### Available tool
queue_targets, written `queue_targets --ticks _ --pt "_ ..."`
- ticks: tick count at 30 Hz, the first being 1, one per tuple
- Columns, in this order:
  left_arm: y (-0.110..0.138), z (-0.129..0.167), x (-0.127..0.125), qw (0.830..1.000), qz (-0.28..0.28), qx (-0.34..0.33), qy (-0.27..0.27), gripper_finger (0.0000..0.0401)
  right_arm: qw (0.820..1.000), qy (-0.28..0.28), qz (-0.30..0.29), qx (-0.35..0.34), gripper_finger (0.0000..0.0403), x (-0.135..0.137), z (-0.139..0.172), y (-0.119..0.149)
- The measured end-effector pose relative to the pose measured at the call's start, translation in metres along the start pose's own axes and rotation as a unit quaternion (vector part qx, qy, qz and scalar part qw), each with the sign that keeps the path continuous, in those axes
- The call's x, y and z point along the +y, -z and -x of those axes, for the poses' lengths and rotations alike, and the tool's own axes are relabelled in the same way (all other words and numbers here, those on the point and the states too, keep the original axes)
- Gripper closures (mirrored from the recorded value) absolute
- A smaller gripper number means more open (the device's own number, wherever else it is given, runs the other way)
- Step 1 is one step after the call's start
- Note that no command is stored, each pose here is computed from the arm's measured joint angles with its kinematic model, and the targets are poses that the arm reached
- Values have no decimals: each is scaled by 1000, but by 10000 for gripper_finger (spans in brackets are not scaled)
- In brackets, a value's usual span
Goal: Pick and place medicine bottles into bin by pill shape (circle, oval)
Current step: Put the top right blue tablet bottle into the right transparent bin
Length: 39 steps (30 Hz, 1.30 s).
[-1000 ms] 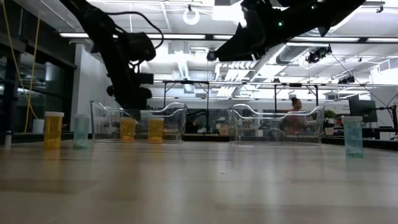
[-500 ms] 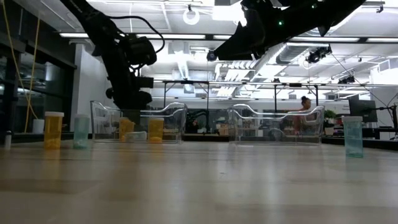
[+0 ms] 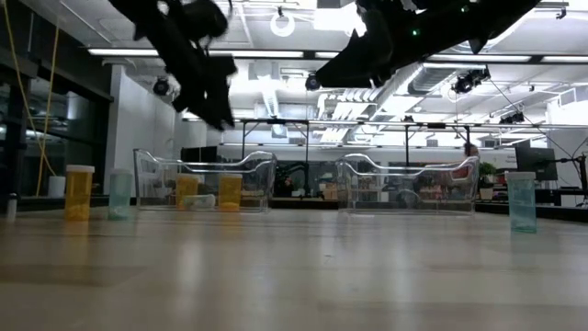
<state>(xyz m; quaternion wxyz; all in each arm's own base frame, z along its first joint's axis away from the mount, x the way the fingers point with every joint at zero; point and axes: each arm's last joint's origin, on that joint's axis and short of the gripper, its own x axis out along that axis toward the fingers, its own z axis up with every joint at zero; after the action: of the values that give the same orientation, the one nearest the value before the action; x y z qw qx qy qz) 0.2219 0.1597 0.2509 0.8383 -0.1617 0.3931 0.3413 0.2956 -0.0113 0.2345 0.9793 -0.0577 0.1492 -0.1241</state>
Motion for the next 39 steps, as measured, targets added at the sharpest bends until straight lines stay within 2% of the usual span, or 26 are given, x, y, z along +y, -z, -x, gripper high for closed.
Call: queue_targets --ticks 3,5,10,14,21,25,29,34,39 --pt "13 21 -22 995 -14 -88 53 191 1000 -10 -1 -10 174 1 0 -2" --pt "30 32 -37 985 -18 -145 96 192 1000 -14 -1 -12 174 2 0 -2" --pt "85 46 -63 943 -14 -274 188 192 999 -29 0 -14 174 2 0 -3" --pt "115 52 -69 912 -24 -347 216 192 999 -47 -1 -24 174 6 1 -4" --pt "128 60 -72 890 -91 -376 241 192 997 -64 1 -37 174 16 5 -7" --pt "128 60 -73 889 -94 -378 241 192 997 -67 -10 -38 174 20 6 -8" --pt "128 60 -72 890 -90 -377 241 192 999 -29 -33 -19 174 20 10 -7" --pt "128 60 -72 890 -90 -377 241 192 996 3 -30 83 174 29 21 -18" --pt "128 60 -72 890 -90 -377 240 192 973 46 -59 220 174 48 44 -24"
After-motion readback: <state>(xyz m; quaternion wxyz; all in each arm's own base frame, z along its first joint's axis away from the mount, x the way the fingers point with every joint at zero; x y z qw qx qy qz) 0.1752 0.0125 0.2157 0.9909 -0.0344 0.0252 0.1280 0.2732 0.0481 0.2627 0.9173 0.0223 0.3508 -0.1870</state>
